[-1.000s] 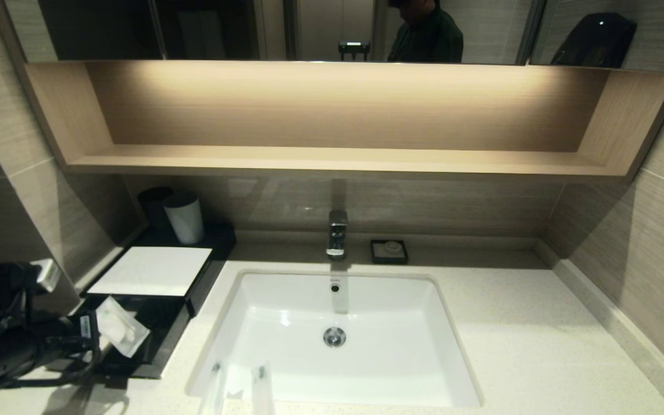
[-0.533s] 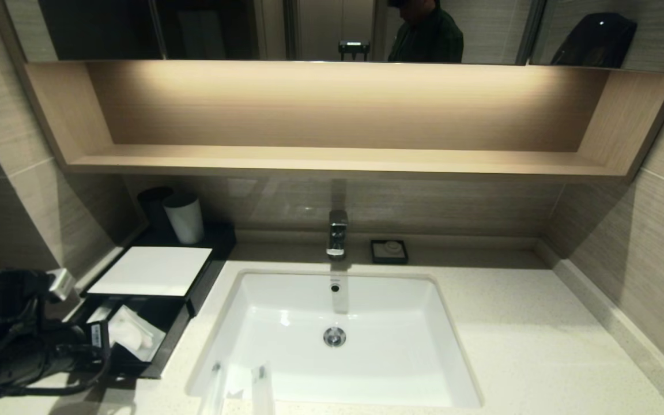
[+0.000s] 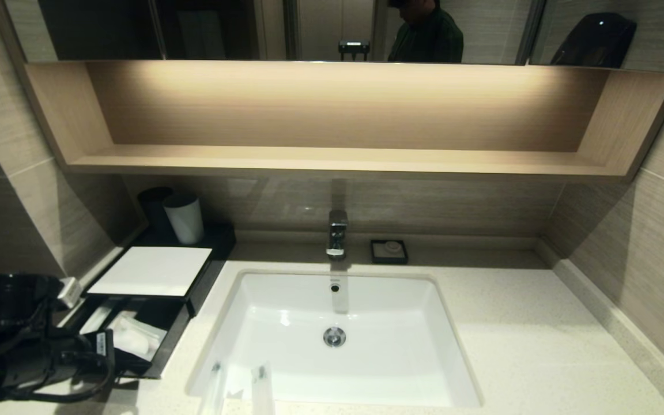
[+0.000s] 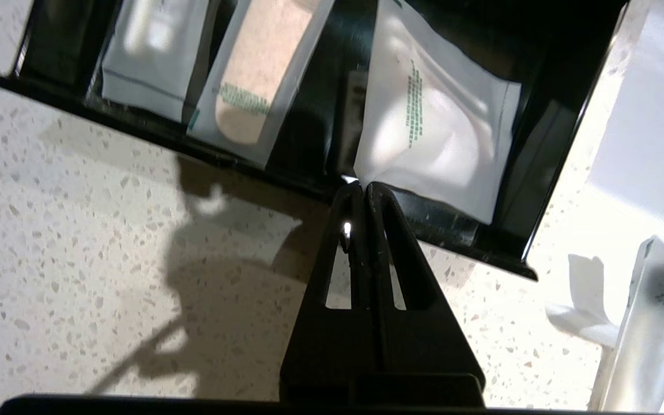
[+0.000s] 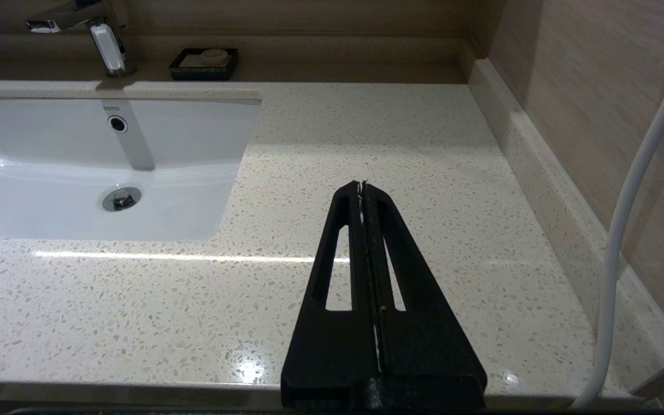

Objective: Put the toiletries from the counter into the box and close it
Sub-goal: Place the bathroom toiletry into the drawer

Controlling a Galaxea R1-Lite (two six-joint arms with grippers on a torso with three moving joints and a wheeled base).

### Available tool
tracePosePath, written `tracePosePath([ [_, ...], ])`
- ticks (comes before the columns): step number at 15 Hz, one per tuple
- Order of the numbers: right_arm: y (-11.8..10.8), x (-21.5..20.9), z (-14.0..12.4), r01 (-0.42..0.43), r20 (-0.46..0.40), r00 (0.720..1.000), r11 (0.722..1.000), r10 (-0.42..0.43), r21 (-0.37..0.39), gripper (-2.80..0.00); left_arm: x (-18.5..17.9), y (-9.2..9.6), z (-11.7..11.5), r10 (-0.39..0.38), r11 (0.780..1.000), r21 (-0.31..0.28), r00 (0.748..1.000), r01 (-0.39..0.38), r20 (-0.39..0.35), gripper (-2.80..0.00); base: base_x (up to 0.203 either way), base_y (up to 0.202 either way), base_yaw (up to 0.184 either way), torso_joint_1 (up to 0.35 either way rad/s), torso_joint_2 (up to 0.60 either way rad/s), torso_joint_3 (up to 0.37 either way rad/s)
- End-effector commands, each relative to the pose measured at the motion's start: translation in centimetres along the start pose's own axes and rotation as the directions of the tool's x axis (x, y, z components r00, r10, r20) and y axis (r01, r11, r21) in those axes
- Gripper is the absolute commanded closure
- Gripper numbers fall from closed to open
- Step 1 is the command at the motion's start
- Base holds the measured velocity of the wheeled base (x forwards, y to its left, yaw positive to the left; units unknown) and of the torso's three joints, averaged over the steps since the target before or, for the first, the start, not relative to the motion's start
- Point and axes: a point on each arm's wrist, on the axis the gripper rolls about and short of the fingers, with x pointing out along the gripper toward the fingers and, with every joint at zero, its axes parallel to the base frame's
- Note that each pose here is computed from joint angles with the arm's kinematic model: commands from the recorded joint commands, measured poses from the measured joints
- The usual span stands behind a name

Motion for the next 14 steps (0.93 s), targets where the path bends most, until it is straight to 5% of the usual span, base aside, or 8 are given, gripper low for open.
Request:
tracePosePath([
  [1,0.0,0.0,0.0,0.000,0.000,1.000,1.000,0.000,0.001,0.00,0.2,0.0,0.0,0.008,1.000,-0.006,0.999,-0.008,-0.044,0.00,0.000,0.000,0.000,0.000,0.00,0.000],
  [2,0.0,0.0,0.0,-0.002,0.000,1.000,1.000,0.002,0.001,0.00,0.1,0.0,0.0,0.009,1.000,-0.008,0.999,-0.010,-0.050,0.00,0.000,0.000,0.000,0.000,0.00,0.000],
  [3,0.0,0.0,0.0,0.000,0.000,1.000,1.000,0.000,0.001,0.00,0.1,0.0,0.0,0.011,1.000,-0.007,0.999,-0.012,-0.047,-2.80,0.000,0.000,0.000,0.000,0.00,0.000],
  [8,0.0,0.0,0.0,0.000,0.000,1.000,1.000,0.000,0.001,0.00,-0.1,0.2,0.6,0.014,1.000,-0.007,1.000,-0.014,0.008,-2.80,0.000,0.000,0.000,0.000,0.00,0.000],
  [14,0.0,0.0,0.0,-0.001,0.000,1.000,1.000,0.001,0.001,0.00,-2.1,0.1,1.8,0.014,0.999,-0.042,0.985,-0.007,0.171,-2.80,0.000,0.000,0.000,0.000,0.00,0.000],
])
